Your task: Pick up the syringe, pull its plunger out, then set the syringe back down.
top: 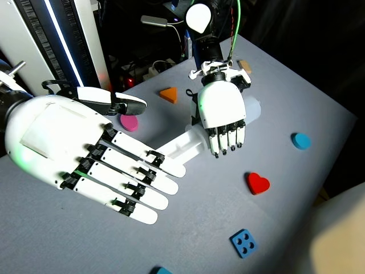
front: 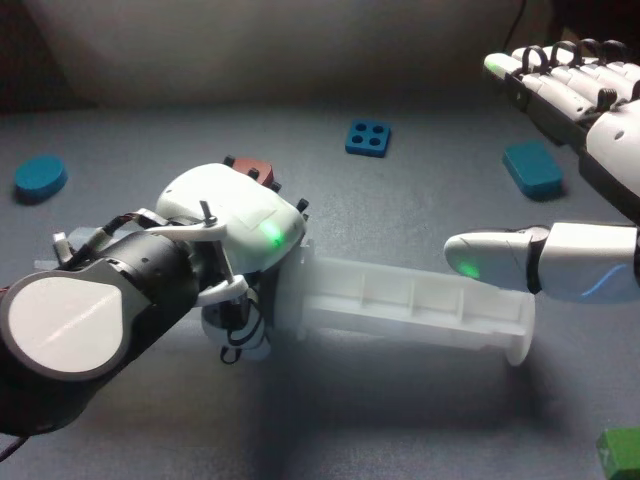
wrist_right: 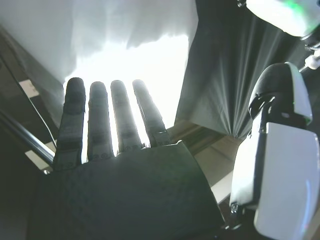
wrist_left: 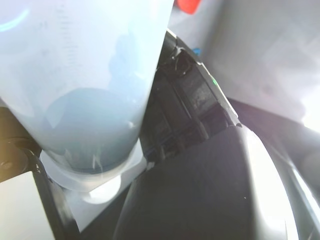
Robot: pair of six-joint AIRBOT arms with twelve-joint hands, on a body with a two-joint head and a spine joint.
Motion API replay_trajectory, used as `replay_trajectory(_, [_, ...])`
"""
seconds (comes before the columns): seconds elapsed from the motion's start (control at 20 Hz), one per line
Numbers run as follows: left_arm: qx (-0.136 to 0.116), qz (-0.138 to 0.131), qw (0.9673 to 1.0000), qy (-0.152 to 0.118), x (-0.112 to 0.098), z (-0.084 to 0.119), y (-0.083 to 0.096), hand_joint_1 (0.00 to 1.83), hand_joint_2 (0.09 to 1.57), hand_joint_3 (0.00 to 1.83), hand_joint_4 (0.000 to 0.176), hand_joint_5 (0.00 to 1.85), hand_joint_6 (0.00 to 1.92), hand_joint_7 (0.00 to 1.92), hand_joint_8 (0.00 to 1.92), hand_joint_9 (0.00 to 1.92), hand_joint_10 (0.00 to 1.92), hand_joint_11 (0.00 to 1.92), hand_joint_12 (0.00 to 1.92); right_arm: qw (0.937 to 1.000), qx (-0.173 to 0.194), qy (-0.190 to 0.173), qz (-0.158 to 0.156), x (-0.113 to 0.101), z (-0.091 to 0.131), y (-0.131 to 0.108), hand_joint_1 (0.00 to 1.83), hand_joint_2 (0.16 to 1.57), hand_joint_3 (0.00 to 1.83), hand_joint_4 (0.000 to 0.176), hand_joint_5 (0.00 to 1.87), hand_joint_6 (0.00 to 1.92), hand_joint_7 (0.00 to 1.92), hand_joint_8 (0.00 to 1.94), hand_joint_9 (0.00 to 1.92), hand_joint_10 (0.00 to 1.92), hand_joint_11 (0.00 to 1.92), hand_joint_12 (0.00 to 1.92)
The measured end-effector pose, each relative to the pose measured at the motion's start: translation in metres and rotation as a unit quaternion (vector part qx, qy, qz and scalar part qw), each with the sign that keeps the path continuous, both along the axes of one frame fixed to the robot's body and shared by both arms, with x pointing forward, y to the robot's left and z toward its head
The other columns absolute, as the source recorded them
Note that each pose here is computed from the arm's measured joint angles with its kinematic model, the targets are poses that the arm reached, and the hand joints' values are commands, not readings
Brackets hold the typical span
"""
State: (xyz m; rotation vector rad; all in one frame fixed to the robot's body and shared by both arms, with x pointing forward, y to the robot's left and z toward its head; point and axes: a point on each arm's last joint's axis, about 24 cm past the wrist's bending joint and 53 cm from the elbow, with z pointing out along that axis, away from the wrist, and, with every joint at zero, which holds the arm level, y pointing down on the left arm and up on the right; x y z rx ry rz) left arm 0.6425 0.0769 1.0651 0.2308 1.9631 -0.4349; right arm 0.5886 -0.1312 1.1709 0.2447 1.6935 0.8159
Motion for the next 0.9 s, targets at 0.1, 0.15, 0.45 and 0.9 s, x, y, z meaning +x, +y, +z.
replay_trajectory(0.1, [-0.001,-0.004,1.0000,0.004,0.002,-0.004,-0.003,1.38,1.12,0.00,0.000,0.92,0.86,0.97,1.06,0.90,1.32,0.86,1.27,1.0000,-0.002,-0.003,0.002,-0.001,0.000,0.001,0.27,0.85,0.00,0.000,0.00,0.00,0.00,0.00,0.00,0.00,0.00,0.33])
replay_trajectory(0.15, [0.000,-0.003,1.0000,0.004,0.004,-0.005,-0.003,1.38,1.12,0.00,0.000,0.90,0.87,0.98,1.05,0.90,1.31,0.88,1.26,1.0000,-0.002,-0.003,0.002,-0.001,0.000,0.001,0.27,0.85,0.00,0.000,0.00,0.00,0.00,0.00,0.00,0.00,0.00,0.30])
replay_trajectory(0.45, [0.007,0.006,1.0000,0.002,0.015,-0.009,0.006,1.38,1.13,0.00,0.000,0.89,0.90,0.95,1.08,0.89,1.33,0.85,1.28,1.0000,-0.001,-0.007,0.001,0.000,0.002,0.000,0.26,0.86,0.00,0.000,0.00,0.00,0.00,0.00,0.00,0.00,0.00,0.26])
replay_trajectory(0.9, [0.007,-0.004,0.9999,0.006,0.012,-0.013,-0.001,1.37,1.14,0.00,0.000,0.88,0.90,0.97,1.08,0.86,1.36,0.86,1.30,0.9999,0.001,-0.012,0.000,0.000,0.004,0.001,0.27,0.85,0.00,0.000,0.00,0.00,0.00,0.00,0.00,0.00,0.00,0.22])
